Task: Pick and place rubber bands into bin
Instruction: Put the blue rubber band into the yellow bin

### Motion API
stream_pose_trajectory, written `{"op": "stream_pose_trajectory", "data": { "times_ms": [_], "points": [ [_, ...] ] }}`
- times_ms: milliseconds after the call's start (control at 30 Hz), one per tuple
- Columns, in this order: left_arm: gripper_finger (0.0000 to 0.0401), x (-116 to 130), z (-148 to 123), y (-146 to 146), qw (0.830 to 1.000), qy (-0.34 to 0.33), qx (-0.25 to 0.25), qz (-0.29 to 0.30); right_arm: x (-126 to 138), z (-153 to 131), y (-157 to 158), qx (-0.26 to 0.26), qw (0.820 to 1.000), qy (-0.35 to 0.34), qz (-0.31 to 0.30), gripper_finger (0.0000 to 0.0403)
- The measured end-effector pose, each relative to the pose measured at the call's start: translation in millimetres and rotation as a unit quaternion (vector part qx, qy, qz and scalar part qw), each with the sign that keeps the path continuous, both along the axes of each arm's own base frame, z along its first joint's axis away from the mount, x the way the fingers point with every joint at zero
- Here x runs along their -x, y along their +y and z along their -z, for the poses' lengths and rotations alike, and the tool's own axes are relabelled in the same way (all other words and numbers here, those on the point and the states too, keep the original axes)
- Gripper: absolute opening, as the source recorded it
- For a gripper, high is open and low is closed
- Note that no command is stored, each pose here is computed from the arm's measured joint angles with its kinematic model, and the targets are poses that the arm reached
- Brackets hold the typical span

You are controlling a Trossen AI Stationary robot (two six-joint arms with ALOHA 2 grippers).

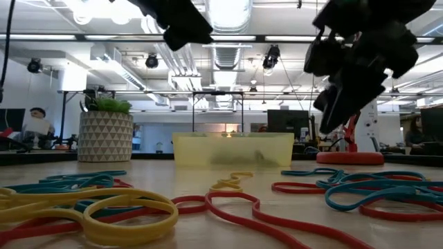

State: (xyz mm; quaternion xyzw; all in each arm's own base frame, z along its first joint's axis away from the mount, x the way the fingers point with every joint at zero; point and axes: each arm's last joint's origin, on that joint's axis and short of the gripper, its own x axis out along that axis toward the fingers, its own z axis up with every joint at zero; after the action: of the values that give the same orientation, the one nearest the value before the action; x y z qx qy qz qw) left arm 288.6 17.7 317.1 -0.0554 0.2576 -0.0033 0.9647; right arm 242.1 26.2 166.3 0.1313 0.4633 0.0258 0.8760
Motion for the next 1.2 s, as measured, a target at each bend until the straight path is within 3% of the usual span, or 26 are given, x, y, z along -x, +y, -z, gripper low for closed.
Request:
{"op": "stream_pose_trajectory", "data": {
  "times_ms": [267,700,867,1200],
  "points": [
    [0.0136,21.6,7.6,-14.5,0.999,-0.011,0.031,-0.003,-18.1,20.7,1.5,0.014,0.999,0.048,-0.014,0.0178],
    [0.0136,40.8,16.2,-18.6,0.998,-0.045,0.048,-0.020,-35.5,45.4,4.0,0.006,0.993,0.119,0.012,0.0184],
    [0.0136,42.7,14.1,-18.1,0.997,-0.066,0.043,-0.028,-39.2,47.8,6.6,0.005,0.990,0.134,0.036,0.0173],
    [0.0136,42.7,14.3,-18.2,0.996,-0.067,0.041,-0.030,-38.5,47.2,20.0,0.069,0.982,0.171,0.045,0.0121]
  ]
}}
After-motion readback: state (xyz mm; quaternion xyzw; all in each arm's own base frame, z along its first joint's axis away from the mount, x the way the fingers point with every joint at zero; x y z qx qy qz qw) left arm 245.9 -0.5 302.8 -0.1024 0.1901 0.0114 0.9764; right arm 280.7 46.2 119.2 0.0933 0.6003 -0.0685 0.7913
